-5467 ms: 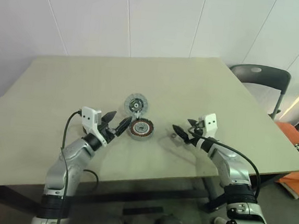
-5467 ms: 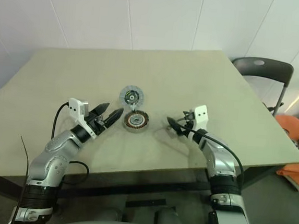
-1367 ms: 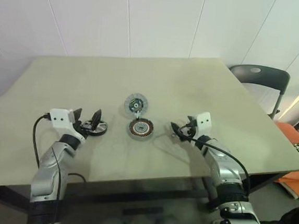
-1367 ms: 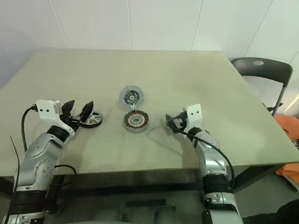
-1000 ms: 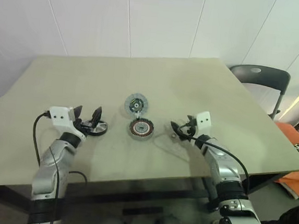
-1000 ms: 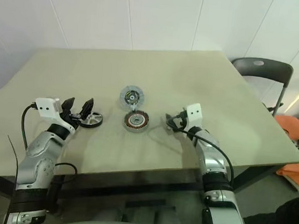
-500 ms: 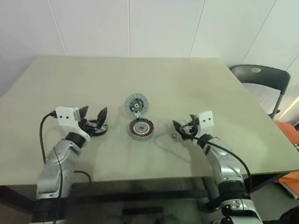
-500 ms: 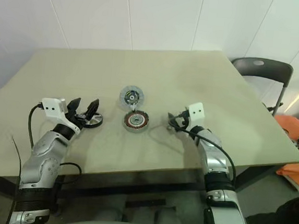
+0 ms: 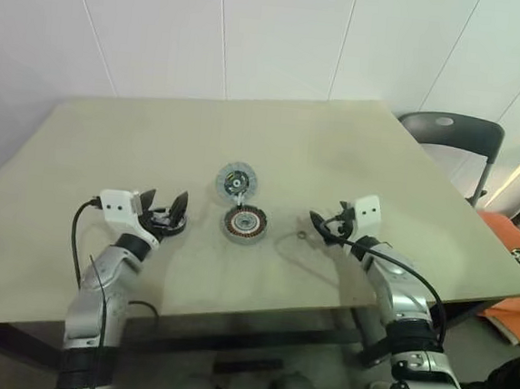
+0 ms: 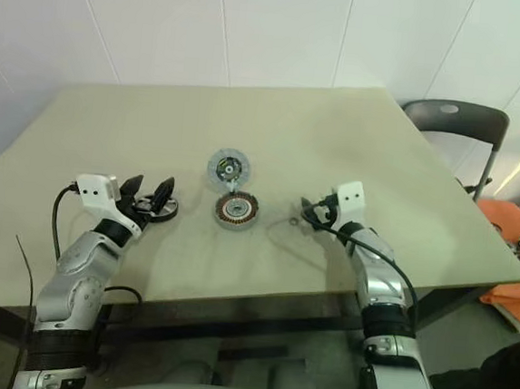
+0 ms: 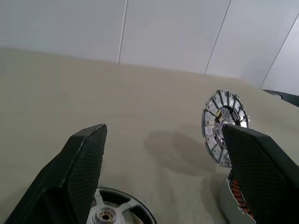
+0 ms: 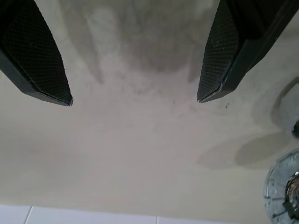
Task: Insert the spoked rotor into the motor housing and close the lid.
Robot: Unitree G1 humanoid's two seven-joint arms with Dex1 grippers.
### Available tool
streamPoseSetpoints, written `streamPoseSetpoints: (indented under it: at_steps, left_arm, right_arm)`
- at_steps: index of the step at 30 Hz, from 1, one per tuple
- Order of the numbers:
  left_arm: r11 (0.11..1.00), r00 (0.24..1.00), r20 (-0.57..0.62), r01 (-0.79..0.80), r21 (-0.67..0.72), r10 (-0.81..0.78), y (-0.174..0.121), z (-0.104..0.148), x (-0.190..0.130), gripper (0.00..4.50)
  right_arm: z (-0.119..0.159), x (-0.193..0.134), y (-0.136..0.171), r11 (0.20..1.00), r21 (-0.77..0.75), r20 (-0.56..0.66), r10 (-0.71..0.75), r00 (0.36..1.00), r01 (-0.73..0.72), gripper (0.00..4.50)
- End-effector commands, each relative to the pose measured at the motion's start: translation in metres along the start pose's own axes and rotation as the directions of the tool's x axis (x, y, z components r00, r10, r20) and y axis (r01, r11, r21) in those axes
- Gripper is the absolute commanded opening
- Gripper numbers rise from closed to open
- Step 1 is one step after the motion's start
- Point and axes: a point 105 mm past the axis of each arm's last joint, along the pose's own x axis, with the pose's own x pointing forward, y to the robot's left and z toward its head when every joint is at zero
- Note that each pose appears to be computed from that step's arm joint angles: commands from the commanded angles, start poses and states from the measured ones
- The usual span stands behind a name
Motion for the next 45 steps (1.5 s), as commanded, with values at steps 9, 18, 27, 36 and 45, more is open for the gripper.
streamPoseSetpoints:
  at_steps: [9, 18, 27, 36, 45]
  left_arm:
    - [0.999, 0.998, 0.056, 0.037, 0.008, -0.037, -0.010, 0.013, 0.007, 4.18]
    - [0.999, 0.997, 0.073, 0.035, 0.026, -0.037, -0.005, 0.022, 0.010, 4.18]
    - [0.998, 0.996, 0.066, 0.055, 0.015, -0.056, -0.011, 0.018, 0.011, 4.18]
    - [0.997, 0.996, 0.061, 0.071, 0.013, -0.071, -0.013, 0.018, 0.015, 4.18]
    - [0.997, 0.995, 0.055, 0.080, 0.006, -0.080, -0.015, 0.015, 0.017, 4.18]
  right_arm:
    - [0.028, 0.004, -0.006, 0.999, -0.036, 0.072, -0.003, 0.997, 0.005, 4.44]
    - [0.032, 0.012, 0.000, 1.000, -0.019, 0.097, 0.001, 0.995, 0.001, 4.44]
    - [0.029, 0.006, -0.003, 1.000, -0.017, 0.091, -0.016, 0.996, 0.018, 4.44]
    - [0.025, 0.000, -0.006, 0.999, -0.010, 0.085, -0.039, 0.996, 0.040, 4.44]
    - [0.025, -0.003, -0.005, 0.999, -0.013, 0.083, -0.042, 0.996, 0.043, 4.44]
